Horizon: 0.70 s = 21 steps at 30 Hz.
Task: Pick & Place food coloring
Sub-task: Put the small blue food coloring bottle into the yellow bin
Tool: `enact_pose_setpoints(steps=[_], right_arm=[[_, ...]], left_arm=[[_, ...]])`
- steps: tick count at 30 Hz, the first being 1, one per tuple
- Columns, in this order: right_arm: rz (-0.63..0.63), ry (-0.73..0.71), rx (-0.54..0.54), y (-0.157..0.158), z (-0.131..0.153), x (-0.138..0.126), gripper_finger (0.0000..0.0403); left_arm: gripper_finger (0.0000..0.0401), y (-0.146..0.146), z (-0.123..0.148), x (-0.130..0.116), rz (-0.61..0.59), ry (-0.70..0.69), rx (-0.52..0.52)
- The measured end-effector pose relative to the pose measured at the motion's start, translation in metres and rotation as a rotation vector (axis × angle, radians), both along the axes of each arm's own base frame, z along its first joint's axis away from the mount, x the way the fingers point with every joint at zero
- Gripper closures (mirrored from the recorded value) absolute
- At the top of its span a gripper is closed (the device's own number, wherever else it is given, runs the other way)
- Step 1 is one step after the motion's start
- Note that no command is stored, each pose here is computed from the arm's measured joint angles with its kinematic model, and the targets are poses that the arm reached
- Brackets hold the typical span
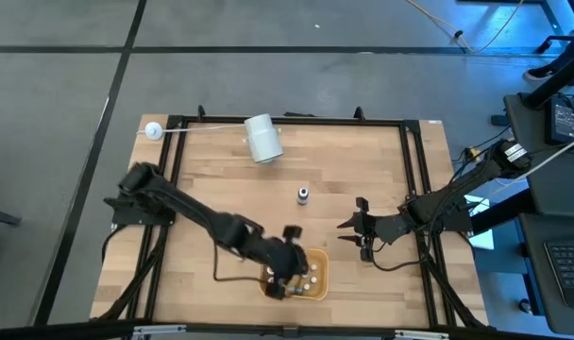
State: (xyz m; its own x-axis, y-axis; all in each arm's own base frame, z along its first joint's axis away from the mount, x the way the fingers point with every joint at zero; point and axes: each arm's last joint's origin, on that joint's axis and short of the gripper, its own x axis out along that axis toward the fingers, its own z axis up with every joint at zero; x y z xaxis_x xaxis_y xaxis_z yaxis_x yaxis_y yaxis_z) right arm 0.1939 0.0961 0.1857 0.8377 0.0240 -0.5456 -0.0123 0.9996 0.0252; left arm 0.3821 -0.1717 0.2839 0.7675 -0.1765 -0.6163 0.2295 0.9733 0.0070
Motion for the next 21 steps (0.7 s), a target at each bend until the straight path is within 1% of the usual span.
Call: enact_pose_setpoints(steps=[3,8,11,16,21], right_arm=[[0.0,0.001,-0.001,0.0,0.0,0.0,0.0258],[-0.001,0.003,0.0,0.0,0.0,0.0,0.0258],[-0.002,0.003,0.001,0.0,0.0,0.0,0.0258],[-0.002,0.003,0.002,0.0,0.0,0.0,0.0258],[-0.002,0.003,0.002,0.0,0.0,0.0,0.0258]], left_arm=[[0.034,-0.017,-0.012,0.01,-0.013,0.061,0.011],[0.034,-0.037,-0.031,0.017,-0.024,0.129,0.022],[0.0339,-0.043,-0.044,0.019,-0.018,0.162,0.023],[0.0338,-0.048,-0.059,0.021,-0.007,0.205,-0.001],[0.0328,-0.049,-0.062,0.021,-0.003,0.215,-0.015]])
